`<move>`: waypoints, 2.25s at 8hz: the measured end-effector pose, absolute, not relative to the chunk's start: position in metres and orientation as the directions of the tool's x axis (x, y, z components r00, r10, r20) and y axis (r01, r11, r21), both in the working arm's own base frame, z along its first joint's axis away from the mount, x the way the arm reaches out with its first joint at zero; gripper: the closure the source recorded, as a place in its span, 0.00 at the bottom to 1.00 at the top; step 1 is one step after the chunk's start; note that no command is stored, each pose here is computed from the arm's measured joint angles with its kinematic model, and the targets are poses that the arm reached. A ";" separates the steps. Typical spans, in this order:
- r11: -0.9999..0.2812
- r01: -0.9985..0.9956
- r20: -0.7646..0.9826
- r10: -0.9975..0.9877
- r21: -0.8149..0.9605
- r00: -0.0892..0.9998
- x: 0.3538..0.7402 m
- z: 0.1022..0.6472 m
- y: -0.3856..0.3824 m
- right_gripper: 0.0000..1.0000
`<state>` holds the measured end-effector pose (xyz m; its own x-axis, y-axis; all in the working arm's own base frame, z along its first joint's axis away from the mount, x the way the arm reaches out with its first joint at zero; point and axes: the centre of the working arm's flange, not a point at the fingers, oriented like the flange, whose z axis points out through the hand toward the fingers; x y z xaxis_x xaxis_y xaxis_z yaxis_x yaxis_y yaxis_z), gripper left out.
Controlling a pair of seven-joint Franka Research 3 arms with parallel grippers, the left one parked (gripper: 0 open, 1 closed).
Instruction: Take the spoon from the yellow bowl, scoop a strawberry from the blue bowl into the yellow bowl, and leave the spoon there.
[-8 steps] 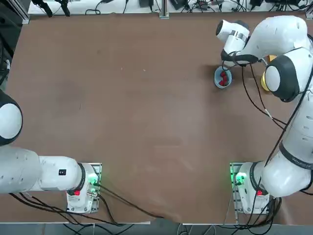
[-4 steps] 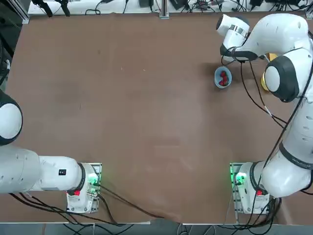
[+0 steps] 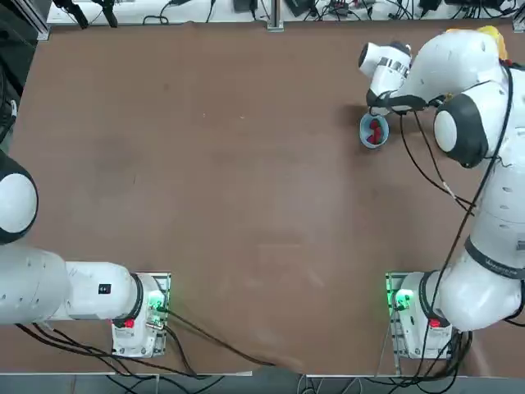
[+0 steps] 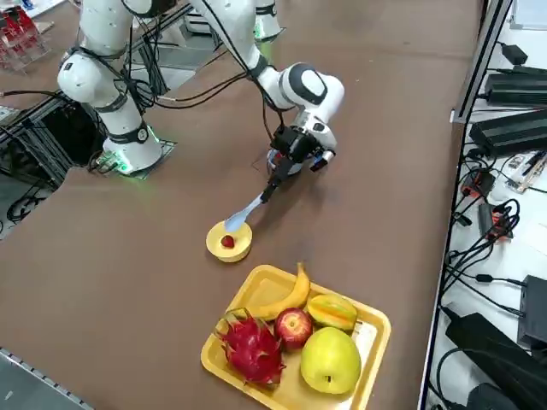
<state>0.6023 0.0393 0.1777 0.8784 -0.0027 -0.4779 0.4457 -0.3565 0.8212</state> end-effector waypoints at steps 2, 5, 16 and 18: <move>-0.297 0.422 -0.440 0.005 0.857 0.898 0.607 0.179 0.036 0.90; -0.240 0.356 -0.367 -0.004 0.903 0.930 0.605 0.160 0.033 0.90; -0.261 0.239 -0.251 -0.014 0.935 0.968 0.603 0.125 0.052 0.04; -0.379 0.220 -0.251 -0.034 0.899 0.967 0.613 0.140 0.084 0.00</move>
<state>0.6125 0.0841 0.1399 0.9674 -0.0342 -0.2511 0.2200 -0.3786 0.8991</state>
